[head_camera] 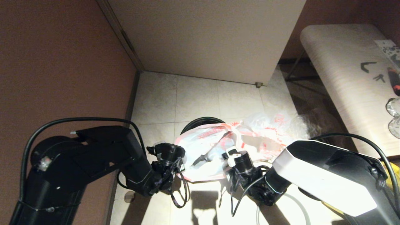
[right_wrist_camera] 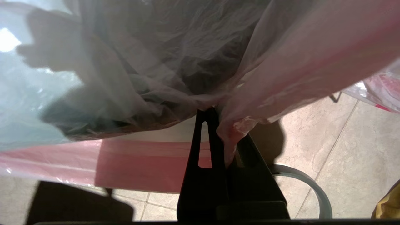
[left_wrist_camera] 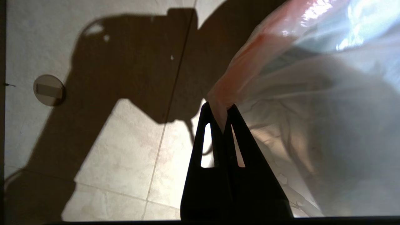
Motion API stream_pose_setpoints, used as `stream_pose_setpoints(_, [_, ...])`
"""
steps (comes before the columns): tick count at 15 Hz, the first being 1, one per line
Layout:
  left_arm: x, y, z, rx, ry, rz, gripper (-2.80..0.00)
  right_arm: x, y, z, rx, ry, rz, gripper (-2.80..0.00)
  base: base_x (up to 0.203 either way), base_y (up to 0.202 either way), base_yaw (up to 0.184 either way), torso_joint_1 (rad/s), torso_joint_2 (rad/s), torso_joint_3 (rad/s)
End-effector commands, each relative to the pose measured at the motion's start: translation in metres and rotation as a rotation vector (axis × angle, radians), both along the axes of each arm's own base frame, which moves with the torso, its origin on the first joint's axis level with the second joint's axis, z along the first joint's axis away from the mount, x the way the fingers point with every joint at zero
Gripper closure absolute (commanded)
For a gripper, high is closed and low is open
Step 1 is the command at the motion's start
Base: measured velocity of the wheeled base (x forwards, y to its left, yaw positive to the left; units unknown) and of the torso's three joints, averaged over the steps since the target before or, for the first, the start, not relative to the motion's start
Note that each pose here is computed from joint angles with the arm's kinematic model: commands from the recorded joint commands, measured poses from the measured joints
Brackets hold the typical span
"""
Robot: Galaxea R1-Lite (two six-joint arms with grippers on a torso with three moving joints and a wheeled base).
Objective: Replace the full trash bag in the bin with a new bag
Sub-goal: Put the new garbage bag on the trash can
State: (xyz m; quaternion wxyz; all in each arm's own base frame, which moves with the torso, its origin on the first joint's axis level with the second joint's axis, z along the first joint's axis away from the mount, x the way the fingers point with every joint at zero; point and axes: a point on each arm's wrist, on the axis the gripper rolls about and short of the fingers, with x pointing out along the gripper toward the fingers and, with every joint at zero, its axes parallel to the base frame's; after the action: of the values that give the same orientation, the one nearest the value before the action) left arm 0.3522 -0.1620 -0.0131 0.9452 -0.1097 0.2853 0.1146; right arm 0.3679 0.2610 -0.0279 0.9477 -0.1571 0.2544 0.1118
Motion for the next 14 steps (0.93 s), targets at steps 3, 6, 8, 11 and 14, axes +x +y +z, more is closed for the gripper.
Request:
stream_pose_setpoints(3, [-0.001, -0.006, -0.024, 0.046, 0.048, -0.027, 0.00, -0.004, 0.001, 0.012, -0.018, -0.033, -0.032, 0.00, 0.000, 0.000, 0.000, 0.000, 0.00, 0.000])
stream_pose_setpoints(6, [-0.001, -0.003, -0.030, 0.053, 0.062, -0.019, 0.00, -0.005, 0.001, 0.007, -0.061, -0.037, -0.035, 0.00, 0.000, 0.000, 0.000, 0.000, 0.00, 0.000])
stream_pose_setpoints(8, [-0.001, -0.004, -0.016, 0.032, 0.031, -0.017, -2.80, -0.004, 0.001, 0.008, -0.079, -0.045, -0.035, -2.80, 0.000, 0.000, 0.000, 0.000, 0.00, 0.000])
stream_pose_setpoints(11, [-0.021, 0.005, 0.023, 0.001, 0.000, -0.038, -2.80, -0.007, 0.004, 0.012, -0.076, -0.051, -0.025, -2.80, 0.000, 0.000, 0.000, 0.000, 0.00, 0.000])
stream_pose_setpoints(14, [-0.057, 0.023, 0.063, -0.039, -0.025, -0.064, -2.80, -0.007, 0.005, 0.012, -0.074, -0.054, -0.025, -2.80, 0.000, 0.000, 0.000, 0.000, 0.00, 0.000])
